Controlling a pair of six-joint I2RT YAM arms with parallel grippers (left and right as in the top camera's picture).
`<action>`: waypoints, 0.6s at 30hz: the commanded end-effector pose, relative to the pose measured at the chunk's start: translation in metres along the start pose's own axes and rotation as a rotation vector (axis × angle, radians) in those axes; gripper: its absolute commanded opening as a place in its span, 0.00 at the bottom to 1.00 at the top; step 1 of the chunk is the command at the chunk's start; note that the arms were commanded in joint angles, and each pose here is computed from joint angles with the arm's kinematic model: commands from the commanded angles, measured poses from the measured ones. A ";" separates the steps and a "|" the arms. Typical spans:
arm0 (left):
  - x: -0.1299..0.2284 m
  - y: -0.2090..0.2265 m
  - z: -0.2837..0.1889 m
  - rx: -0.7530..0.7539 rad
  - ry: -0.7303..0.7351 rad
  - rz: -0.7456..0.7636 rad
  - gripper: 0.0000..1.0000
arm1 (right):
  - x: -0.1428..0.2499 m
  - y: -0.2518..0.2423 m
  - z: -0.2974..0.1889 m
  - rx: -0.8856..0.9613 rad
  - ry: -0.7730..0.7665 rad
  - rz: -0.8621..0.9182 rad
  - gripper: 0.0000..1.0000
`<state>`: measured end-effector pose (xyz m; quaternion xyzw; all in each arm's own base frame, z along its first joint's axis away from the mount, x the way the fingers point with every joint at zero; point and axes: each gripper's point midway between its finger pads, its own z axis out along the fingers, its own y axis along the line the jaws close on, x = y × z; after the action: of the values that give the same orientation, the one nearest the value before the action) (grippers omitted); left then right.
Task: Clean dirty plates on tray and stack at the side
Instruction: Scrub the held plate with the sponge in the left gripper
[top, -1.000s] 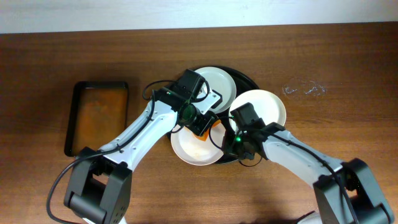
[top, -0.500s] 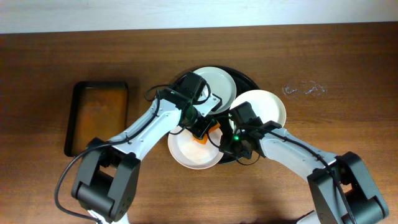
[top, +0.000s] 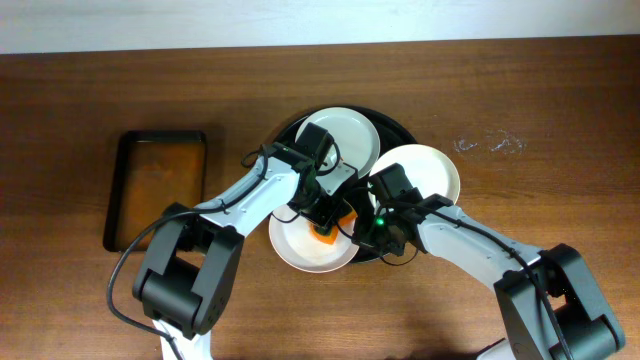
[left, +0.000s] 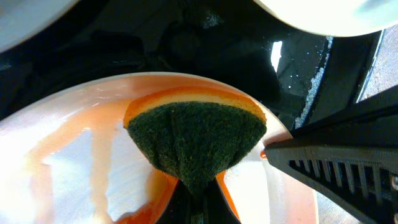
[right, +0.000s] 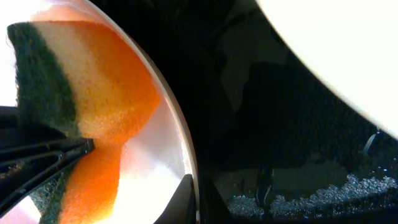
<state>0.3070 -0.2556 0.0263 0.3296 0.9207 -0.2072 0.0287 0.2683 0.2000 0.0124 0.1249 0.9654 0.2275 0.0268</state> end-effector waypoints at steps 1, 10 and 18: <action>0.001 0.018 0.003 -0.099 0.022 -0.011 0.00 | 0.008 -0.001 0.005 0.004 0.030 -0.013 0.04; 0.011 0.060 -0.007 -0.352 0.071 -0.014 0.00 | 0.008 -0.001 0.004 0.005 0.031 -0.013 0.04; 0.004 0.074 -0.020 -0.450 0.064 -0.016 0.00 | 0.008 -0.001 0.004 0.004 0.031 -0.013 0.04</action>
<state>0.3383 -0.2113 0.0193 0.3275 0.9418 -0.0391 0.0647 0.2679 0.2013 0.0130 0.1240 0.9647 0.2312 0.0249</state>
